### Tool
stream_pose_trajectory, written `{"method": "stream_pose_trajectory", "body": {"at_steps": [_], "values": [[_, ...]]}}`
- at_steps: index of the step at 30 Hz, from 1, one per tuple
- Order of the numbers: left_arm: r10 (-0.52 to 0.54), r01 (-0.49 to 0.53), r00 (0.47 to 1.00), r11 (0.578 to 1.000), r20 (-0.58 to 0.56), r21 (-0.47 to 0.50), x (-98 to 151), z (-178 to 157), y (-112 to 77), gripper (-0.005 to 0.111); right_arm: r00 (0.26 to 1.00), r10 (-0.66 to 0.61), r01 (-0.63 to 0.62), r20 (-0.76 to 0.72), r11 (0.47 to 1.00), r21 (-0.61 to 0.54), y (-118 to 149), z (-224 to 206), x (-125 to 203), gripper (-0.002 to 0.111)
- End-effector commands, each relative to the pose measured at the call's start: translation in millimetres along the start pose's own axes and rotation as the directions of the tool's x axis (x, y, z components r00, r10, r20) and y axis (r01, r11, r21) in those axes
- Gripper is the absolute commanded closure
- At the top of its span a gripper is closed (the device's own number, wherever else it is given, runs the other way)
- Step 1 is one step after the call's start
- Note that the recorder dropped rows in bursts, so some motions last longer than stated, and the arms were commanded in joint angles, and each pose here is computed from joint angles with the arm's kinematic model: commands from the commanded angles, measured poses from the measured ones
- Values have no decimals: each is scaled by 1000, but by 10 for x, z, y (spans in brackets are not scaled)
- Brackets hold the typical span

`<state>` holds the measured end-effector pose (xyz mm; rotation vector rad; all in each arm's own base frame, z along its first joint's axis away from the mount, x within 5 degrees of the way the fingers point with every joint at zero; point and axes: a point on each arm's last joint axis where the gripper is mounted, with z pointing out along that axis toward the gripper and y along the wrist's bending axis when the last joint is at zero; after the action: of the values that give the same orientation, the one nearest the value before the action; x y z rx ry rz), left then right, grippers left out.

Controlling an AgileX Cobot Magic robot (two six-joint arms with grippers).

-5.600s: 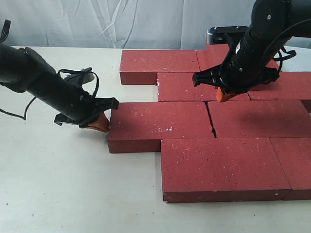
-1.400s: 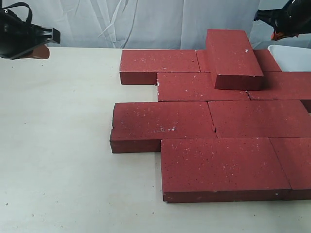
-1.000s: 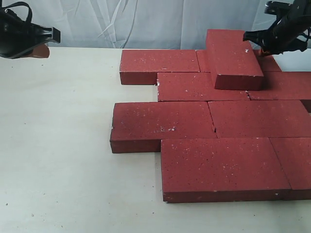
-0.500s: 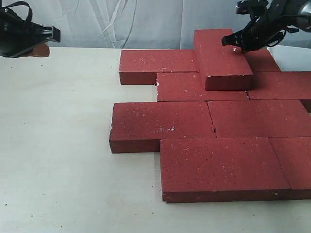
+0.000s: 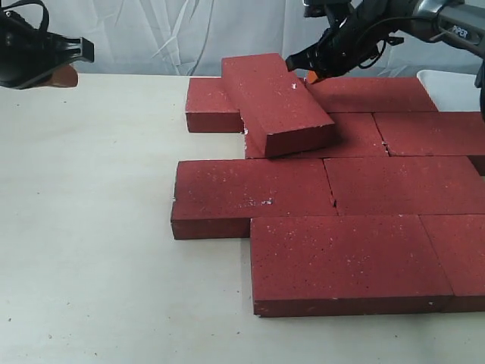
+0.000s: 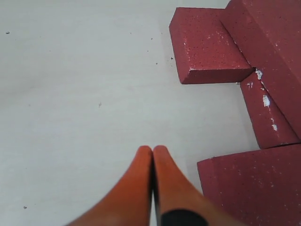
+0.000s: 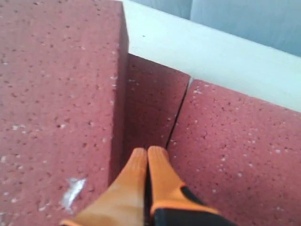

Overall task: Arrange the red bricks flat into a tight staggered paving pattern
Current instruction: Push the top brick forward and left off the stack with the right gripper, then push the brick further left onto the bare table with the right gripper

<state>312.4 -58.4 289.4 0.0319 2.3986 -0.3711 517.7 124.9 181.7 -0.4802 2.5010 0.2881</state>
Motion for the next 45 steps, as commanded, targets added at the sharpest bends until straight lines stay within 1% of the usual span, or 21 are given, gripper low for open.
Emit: {"method": "stream_pose_trajectory", "body": {"at_steps": [1, 5, 10, 14, 17, 18, 20, 22, 25, 30, 45], "values": [[-8, 7, 1000, 1000, 17, 6, -18, -32, -13, 107, 1000, 16, -16, 1, 998, -56, 50, -92, -30, 109], [-8, 7, 1000, 1000, 17, 6, -18, -32, -13, 107, 1000, 15, -17, -23, 997, -81, 127, -60, -6, 109], [-8, 7, 1000, 1000, 17, 6, -18, -32, -13, 107, 999, -27, 24, -31, 995, -100, 297, -14, -4, 109], [-8, 7, 1000, 1000, 17, 6, -18, -32, -13, 107, 999, -32, 31, -3, 995, -99, 322, -127, -68, 109], [-8, 7, 1000, 1000, 17, 6, -18, -32, -13, 107, 998, -17, 21, 59, 998, -61, 191, -250, -147, 109], [-8, 7, 1000, 1000, 17, 6, -18, -32, -13, 107, 998, -14, 17, 67, 998, -57, 178, -252, -154, 109], [-8, 7, 1000, 1000, 17, 6, -18, -32, -13, 107, 997, -5, 6, 74, 1000, -13, 110, -235, -152, 109], [-8, 7, 1000, 1000, 17, 6, -18, -32, -13, 107, 999, -17, 15, 44, 999, 49, 36, -131, -93, 109], [-8, 7, 1000, 1000, 17, 6, -18, -32, -13, 107, 1000, 6, -6, -9, 1000, 31, 69, -13, -10, 109], [-8, 7, 1000, 1000, 21, 6, -22, -33, -13, 107, 998, -41, 40, -56, 999, -28, 453, 174, 56, 109], [-8, 7, 1000, 1000, 21, 6, -22, -33, -13, 107, 985, -164, 156, -55, 980, -119, 1254, 266, 98, 109]]}}
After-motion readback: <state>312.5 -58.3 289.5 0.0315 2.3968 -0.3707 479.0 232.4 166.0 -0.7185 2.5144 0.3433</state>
